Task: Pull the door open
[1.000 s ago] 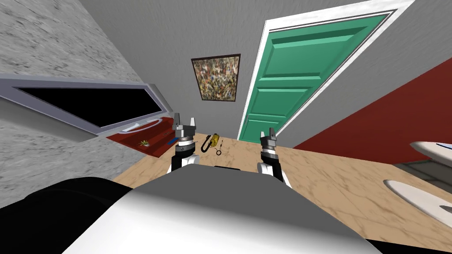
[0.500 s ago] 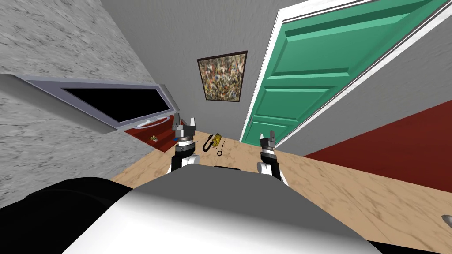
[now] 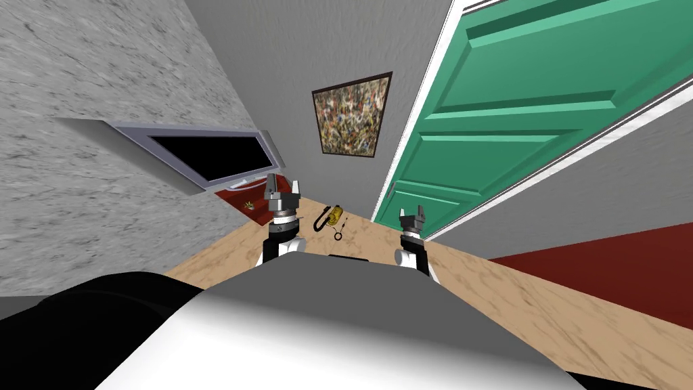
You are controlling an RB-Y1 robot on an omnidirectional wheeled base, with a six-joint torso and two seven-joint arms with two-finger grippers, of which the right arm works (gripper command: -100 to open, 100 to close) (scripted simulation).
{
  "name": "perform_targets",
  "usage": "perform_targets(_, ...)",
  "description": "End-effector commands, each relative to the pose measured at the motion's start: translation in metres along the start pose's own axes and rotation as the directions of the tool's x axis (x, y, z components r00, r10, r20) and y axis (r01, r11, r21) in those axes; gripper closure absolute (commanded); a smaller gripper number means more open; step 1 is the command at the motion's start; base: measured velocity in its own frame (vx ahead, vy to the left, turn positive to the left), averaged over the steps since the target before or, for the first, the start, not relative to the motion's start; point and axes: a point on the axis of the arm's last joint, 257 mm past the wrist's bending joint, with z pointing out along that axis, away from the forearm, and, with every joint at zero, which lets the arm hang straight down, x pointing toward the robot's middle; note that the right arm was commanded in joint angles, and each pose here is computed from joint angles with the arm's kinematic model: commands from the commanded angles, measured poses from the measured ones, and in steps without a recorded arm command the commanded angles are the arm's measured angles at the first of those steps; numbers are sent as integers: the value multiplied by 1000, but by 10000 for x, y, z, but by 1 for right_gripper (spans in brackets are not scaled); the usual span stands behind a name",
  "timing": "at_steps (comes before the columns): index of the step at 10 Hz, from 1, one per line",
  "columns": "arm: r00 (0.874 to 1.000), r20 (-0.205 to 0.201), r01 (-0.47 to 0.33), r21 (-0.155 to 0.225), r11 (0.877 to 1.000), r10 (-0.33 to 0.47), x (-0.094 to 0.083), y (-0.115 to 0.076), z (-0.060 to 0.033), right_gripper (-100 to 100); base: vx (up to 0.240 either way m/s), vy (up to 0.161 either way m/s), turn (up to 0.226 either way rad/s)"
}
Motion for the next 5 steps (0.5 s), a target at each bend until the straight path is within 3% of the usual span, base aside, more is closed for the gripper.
perform_targets(1,997,34,-63,5,998,62,-158,-86,-26,-100,64,-91,192)
perform_targets(3,988,78,-135,6,991,134,-364,-195,-60,-100,70,-93,171)
perform_targets(5,971,124,-207,-2,978,206,-575,-297,-103,-100,61,-102,212)
